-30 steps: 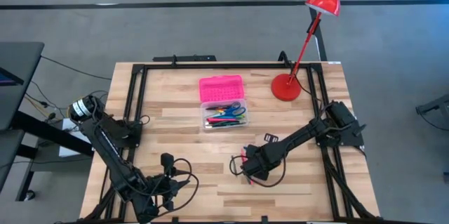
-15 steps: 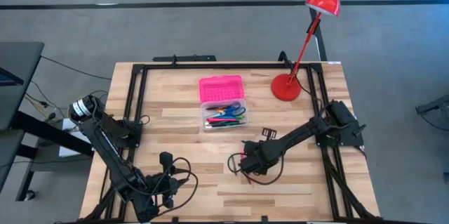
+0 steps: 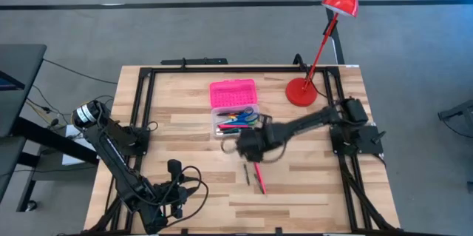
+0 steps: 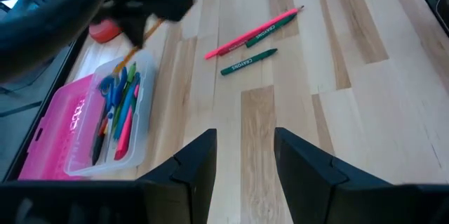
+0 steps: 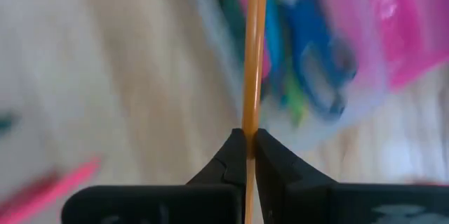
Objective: Pick & place school supplies into a supply box
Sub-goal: Put the orange pencil into the pink supply box, then put the green crayon into the pink supply box
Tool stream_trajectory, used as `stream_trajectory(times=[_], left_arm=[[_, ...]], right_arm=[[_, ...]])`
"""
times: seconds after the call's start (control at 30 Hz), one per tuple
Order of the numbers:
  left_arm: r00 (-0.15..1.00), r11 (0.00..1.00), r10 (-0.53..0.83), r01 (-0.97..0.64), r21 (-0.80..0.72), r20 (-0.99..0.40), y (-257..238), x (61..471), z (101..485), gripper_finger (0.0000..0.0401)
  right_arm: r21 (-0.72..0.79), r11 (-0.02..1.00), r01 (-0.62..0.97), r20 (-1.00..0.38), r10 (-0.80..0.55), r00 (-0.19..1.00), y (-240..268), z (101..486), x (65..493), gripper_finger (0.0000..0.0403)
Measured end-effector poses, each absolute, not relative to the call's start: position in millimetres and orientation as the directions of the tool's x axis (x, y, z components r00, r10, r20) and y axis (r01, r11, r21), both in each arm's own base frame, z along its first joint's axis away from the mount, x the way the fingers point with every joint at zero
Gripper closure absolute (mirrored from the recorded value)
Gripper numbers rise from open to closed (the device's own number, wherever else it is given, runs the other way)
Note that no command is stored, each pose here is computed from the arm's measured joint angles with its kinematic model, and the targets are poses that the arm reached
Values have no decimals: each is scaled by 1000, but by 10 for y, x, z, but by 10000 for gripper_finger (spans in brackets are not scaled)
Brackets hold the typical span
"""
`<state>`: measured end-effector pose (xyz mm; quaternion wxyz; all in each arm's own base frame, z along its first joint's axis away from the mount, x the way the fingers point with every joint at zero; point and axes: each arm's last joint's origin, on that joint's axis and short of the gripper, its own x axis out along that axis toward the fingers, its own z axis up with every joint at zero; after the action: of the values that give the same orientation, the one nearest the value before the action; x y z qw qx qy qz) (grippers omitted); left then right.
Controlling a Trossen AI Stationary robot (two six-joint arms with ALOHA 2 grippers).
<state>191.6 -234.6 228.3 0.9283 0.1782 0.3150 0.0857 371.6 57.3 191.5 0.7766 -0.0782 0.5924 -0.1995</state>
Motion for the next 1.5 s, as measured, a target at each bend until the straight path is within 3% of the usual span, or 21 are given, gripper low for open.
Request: stream_trajectory(times=[0.43,0.8,1.03,1.2,1.5], left_arm=[[742,906,326,-69,417,-586,-2272,1830,2244,262],[750,902,313,-43,429,-583,-2321,1737,2241,262],[747,903,316,-48,426,-585,-2325,1701,2238,262],[756,894,330,-58,445,-565,-2318,1706,2242,262],[747,886,351,-70,459,-564,-2279,1738,2240,262]], right_arm=[[-242,962,128,-826,-274,493,-388,1983,4129,402],[-206,973,106,-843,-232,486,-607,1845,4165,402],[-184,977,103,-887,-211,410,-599,1635,4154,399],[-175,979,107,-906,-203,372,-582,1582,4133,372],[-115,984,137,-897,-162,411,-493,1714,4124,311]])
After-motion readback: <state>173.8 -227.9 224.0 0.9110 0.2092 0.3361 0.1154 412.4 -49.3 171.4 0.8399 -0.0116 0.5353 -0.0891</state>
